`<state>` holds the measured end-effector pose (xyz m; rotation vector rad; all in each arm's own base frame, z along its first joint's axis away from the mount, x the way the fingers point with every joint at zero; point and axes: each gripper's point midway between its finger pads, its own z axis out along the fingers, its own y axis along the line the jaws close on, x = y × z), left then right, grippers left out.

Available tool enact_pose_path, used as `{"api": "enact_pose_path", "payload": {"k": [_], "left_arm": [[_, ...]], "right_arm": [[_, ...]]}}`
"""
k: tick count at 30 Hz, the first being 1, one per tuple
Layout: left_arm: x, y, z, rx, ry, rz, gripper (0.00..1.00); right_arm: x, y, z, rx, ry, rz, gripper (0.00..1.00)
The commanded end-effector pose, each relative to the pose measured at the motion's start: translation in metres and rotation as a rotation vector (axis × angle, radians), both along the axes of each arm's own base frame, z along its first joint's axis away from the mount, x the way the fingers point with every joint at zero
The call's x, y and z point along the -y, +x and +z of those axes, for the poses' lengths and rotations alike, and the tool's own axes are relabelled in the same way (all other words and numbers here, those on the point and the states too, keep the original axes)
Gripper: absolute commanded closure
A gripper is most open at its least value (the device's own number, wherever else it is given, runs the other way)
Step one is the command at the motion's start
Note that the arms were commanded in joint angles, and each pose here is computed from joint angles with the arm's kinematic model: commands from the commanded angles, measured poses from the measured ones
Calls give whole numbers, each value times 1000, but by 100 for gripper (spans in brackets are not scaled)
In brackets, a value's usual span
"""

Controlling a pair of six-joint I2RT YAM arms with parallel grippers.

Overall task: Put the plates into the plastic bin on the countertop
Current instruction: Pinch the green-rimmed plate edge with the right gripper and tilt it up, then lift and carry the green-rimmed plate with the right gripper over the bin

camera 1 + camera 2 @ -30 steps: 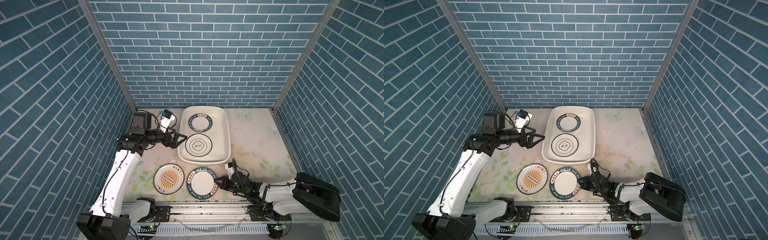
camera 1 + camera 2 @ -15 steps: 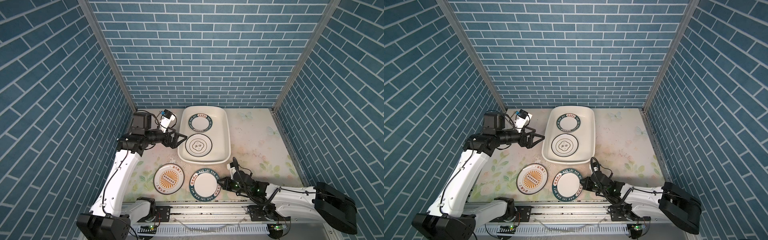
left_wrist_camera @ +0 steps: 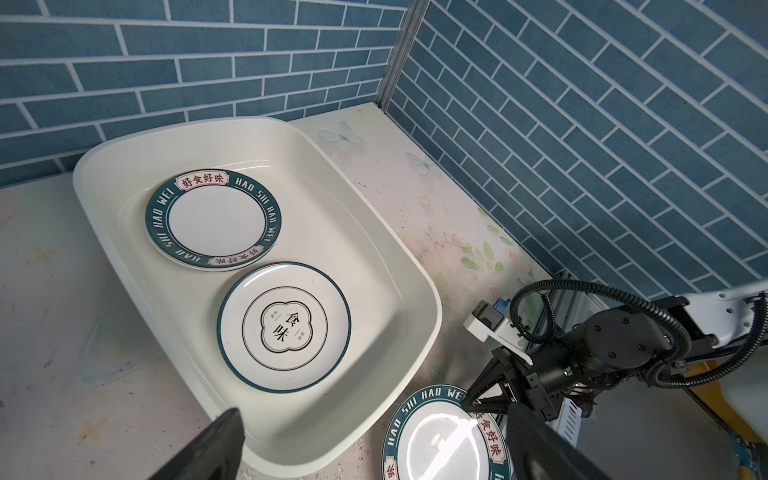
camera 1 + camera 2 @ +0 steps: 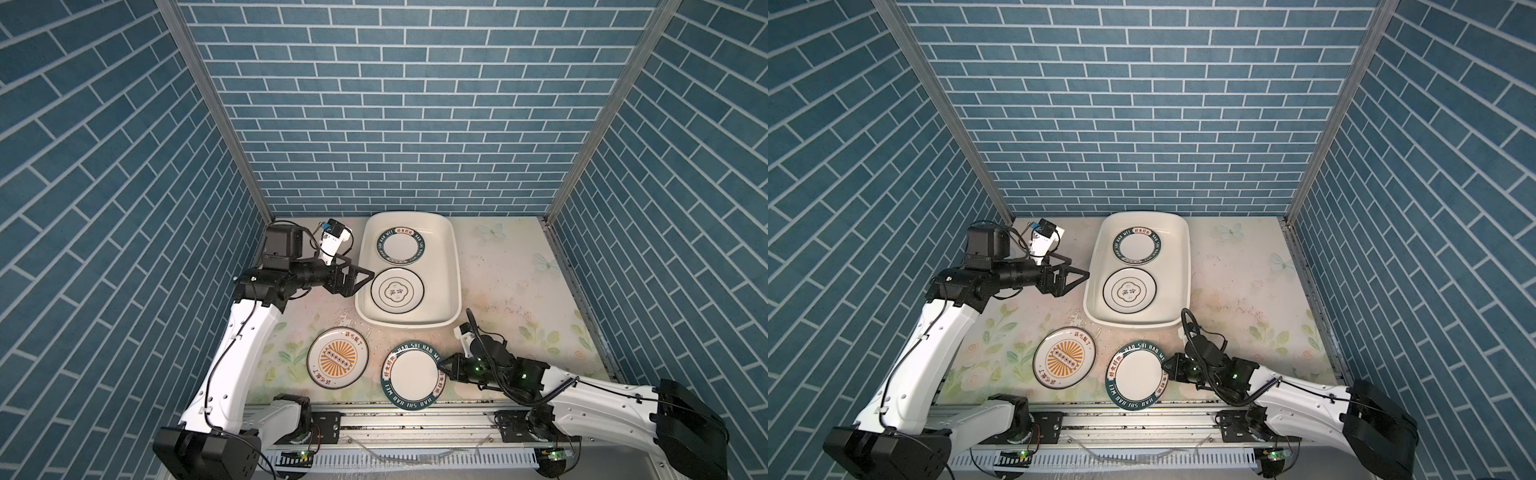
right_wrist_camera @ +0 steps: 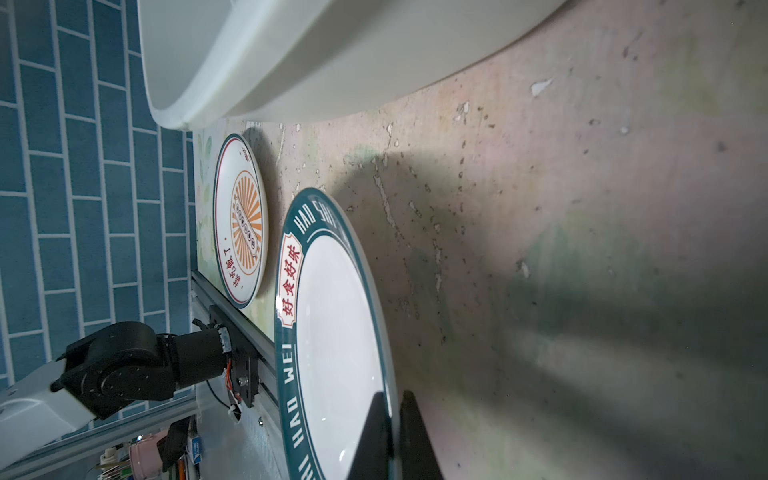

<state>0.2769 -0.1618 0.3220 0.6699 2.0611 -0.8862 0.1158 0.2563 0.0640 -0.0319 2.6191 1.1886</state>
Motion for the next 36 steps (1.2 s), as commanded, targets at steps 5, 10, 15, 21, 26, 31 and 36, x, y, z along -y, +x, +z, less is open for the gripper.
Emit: {"api": "enact_pose_path", "payload": {"k": [5, 10, 15, 21, 26, 31, 36], "left_arm": [[-3, -1, 14, 38, -11, 5, 0], [-7, -2, 15, 45, -11, 20, 0], [-22, 3, 20, 61, -7, 85, 1], [-46, 6, 32, 92, -13, 189, 0], [-55, 3, 35, 111, -30, 223, 0], [-56, -1, 36, 132, -21, 229, 0], [-54, -4, 37, 134, -43, 222, 0]], "right_arm": [[-16, -18, 42, -19, 63, 167, 100], [-21, -33, 67, -29, 63, 292, 100], [-25, -27, 103, 20, 82, 337, 100], [-27, 4, 152, 69, 175, 316, 100], [-26, 47, 187, 125, 201, 287, 100], [-35, 93, 197, 156, 191, 276, 100], [-41, 146, 184, 163, 158, 227, 100]]}}
